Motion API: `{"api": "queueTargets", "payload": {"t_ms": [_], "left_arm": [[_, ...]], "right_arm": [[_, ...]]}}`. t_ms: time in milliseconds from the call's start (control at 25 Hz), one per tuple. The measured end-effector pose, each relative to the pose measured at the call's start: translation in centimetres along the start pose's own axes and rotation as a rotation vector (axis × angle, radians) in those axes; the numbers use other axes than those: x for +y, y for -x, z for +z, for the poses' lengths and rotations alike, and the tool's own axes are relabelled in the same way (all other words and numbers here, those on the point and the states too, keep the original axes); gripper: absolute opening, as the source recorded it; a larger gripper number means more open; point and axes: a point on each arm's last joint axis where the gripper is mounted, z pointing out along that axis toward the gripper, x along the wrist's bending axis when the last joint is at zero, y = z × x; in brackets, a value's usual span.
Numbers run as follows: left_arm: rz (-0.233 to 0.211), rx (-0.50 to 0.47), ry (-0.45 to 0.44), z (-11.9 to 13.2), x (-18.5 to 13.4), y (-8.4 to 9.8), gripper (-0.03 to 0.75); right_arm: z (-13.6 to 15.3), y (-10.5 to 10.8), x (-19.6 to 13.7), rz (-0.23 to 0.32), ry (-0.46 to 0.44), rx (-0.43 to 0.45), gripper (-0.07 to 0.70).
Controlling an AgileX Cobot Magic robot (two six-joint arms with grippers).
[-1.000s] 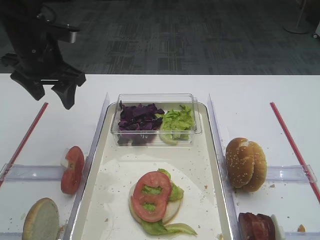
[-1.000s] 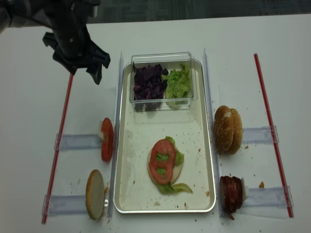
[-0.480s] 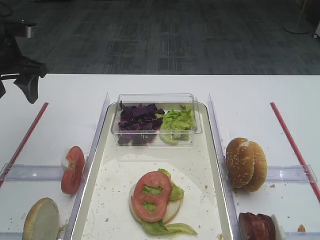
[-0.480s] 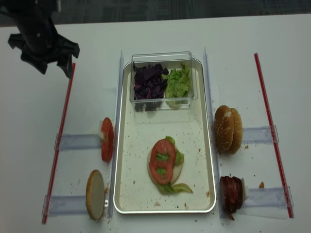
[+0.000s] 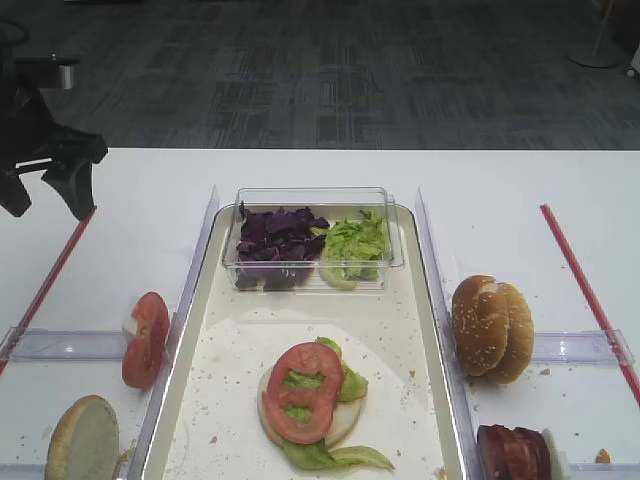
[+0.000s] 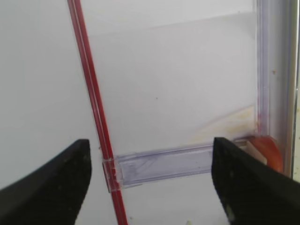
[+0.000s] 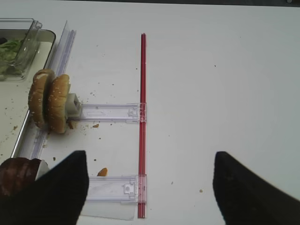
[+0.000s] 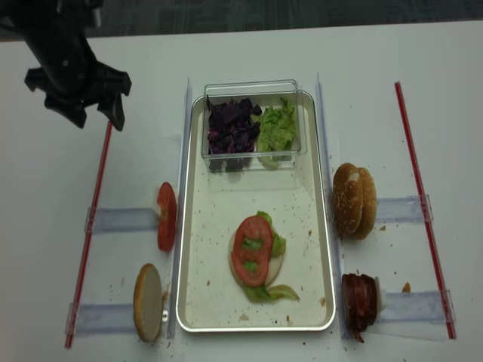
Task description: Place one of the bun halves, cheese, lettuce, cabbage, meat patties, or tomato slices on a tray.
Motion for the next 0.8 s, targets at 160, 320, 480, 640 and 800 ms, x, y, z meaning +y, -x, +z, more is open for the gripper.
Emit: {"api": "queueTargets", "payload": {"t_ms": [160,320,480,640,800], "left_arm": [[-0.004,-0.012,-0.046,1.2,-0.8,0.1,0.493],[-0.006,-0.016,-0.071,1.6,-1.5,0.2,0.493],[-0.004,-0.013,-0.036,0.1,-2.2,0.3,0.493],[-0.002,-0.01,0.019,-2.1,-3.0,0.4,0.493],[0.0,-0.008,0.051,-3.8,-4.6,0.6,0.493]], "right_arm": [[0.0,0.0,0.0,0.0,0.0,0.0,0.571],[0.0,0.0,0.0,0.0,0.0,0.0,0.571],[0.0,0.0,0.0,0.0,0.0,0.0,0.571],[0.0,0.0,0.0,0.0,0.0,0.0,0.571],[0.0,0.0,0.0,0.0,0.0,0.0,0.571]]}}
